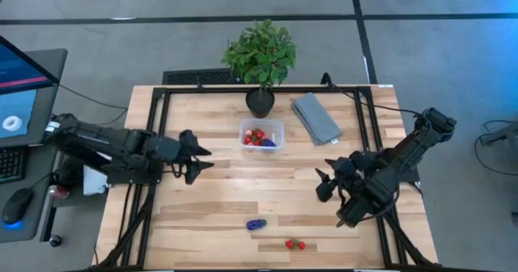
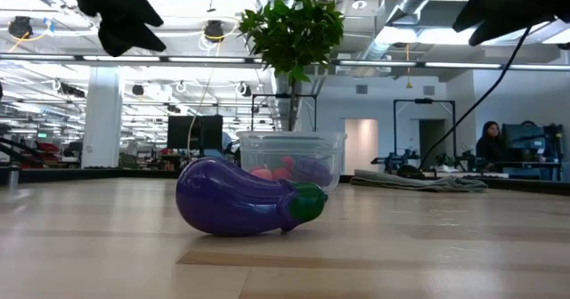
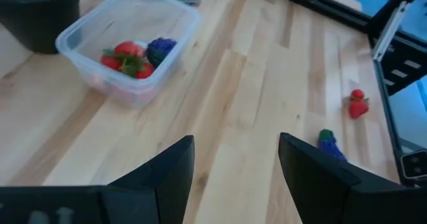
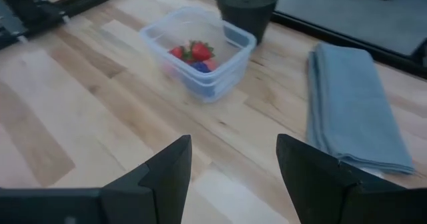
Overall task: Pick and placing Produce into tupperware
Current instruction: Put the eggplant into the transparent bin
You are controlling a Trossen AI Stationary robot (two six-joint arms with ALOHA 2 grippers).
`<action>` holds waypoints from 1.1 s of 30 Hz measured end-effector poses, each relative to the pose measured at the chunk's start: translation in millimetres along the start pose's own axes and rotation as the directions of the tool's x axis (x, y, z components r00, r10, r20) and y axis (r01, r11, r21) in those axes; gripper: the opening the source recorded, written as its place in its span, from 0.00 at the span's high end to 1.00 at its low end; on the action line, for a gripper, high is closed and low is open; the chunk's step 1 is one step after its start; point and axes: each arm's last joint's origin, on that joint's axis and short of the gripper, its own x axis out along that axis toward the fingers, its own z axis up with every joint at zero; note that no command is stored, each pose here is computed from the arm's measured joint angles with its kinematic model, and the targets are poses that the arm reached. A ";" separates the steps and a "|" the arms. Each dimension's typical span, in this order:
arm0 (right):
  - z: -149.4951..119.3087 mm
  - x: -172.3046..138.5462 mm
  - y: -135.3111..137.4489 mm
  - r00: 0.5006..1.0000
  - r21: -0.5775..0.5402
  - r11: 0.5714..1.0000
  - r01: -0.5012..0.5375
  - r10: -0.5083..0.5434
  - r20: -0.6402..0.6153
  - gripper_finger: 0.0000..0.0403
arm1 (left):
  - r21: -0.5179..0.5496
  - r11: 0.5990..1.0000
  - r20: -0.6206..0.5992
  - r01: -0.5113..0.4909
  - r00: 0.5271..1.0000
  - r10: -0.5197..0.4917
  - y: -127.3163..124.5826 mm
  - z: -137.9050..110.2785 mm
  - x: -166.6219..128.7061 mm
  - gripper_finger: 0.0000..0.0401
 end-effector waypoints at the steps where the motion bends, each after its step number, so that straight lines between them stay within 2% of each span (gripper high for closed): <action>1: 0.5 0.9 1.9 1.000 -0.005 1.000 -0.009 0.009 0.000 0.39 | 0.004 1.000 0.007 0.003 1.000 -0.003 -2.9 -0.8 0.0 0.48; 6: 6.6 9.2 12.2 0.999 -0.033 0.998 -0.048 0.048 -0.003 0.39 | 0.007 1.000 0.003 0.009 1.000 -0.009 -12.6 -7.4 -1.8 0.48; 15: 23.1 30.0 28.1 0.990 -0.126 0.983 -0.131 0.123 -0.069 0.39 | -0.040 0.995 -0.021 0.086 0.996 -0.087 -26.0 -15.5 -7.2 0.48; 21: 37.1 44.4 34.9 0.982 -0.152 0.971 -0.182 0.172 -0.077 0.39 | -0.075 0.994 -0.071 0.085 0.993 -0.090 -35.4 -23.0 2.6 0.48; 24: 45.1 51.3 39.2 0.970 -0.168 0.957 -0.237 0.224 -0.090 0.39 | -0.044 0.994 -0.101 0.102 0.989 -0.106 -44.8 -28.0 14.5 0.48; 28: 55.2 59.4 43.3 0.949 -0.190 0.931 -0.311 0.295 -0.107 0.39 | 0.057 0.986 -0.140 0.160 0.979 -0.151 -58.9 -35.4 34.3 0.48; 33: 64.9 70.0 42.9 0.931 -0.226 0.904 -0.363 0.341 -0.131 0.39 | 0.140 0.971 -0.153 0.196 0.973 -0.174 -70.3 -42.9 58.2 0.48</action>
